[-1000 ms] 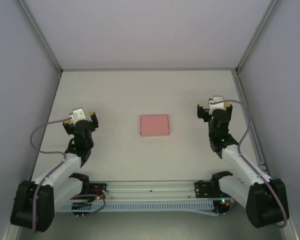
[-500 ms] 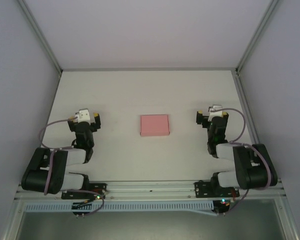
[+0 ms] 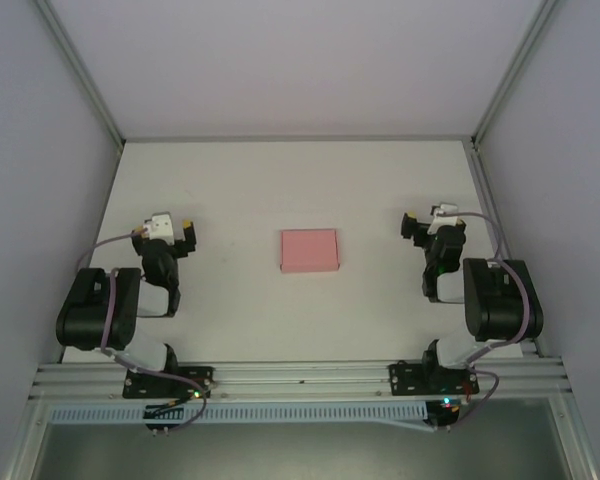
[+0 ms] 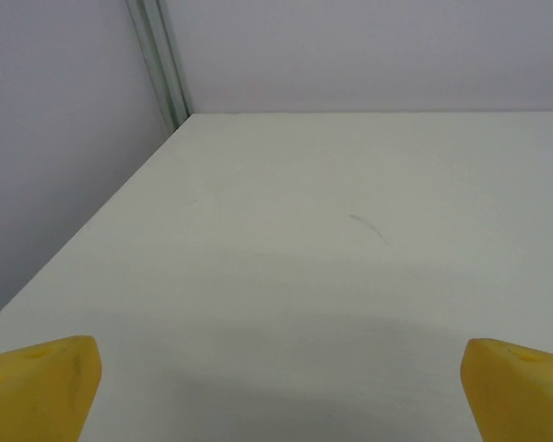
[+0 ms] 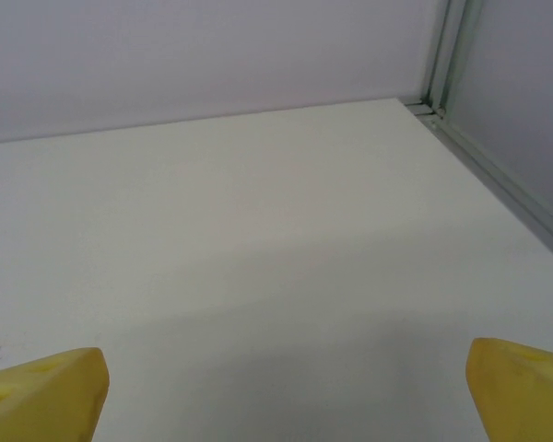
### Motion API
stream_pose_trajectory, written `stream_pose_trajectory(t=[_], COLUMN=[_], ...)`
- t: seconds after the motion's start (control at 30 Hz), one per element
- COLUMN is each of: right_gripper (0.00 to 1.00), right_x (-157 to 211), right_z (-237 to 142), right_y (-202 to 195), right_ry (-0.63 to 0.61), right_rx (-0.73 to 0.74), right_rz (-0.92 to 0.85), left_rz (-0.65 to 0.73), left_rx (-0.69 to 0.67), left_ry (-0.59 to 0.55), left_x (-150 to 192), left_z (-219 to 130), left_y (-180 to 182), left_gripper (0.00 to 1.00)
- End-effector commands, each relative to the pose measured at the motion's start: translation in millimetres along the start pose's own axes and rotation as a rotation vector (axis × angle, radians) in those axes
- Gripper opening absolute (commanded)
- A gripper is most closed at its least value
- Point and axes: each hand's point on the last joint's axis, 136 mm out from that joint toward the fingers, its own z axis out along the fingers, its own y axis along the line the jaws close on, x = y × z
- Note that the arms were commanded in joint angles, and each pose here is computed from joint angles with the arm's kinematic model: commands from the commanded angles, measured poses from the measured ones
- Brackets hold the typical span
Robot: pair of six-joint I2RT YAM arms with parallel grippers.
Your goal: Assemble paper box
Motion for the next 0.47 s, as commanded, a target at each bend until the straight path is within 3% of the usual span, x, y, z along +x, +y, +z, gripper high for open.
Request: stream_pose_trajectory(t=[0.0, 0.43], right_gripper=[1.00, 1.00], right_x=[6.2, 6.0], right_z=[-0.9, -0.6], right_y=[10.0, 10.3], right_ry=[0.032, 0.030], right_rx=[-0.051, -0.047], right_rz=[0.022, 0.018], left_rz=[-0.014, -0.015], left_rx=[0.024, 0.024], left_ry=[-0.037, -0.038], left_x=[-11.1, -11.5], left_z=[2.7, 2.3], left_y=[-3.7, -3.8], left_gripper=[1.00, 1.00])
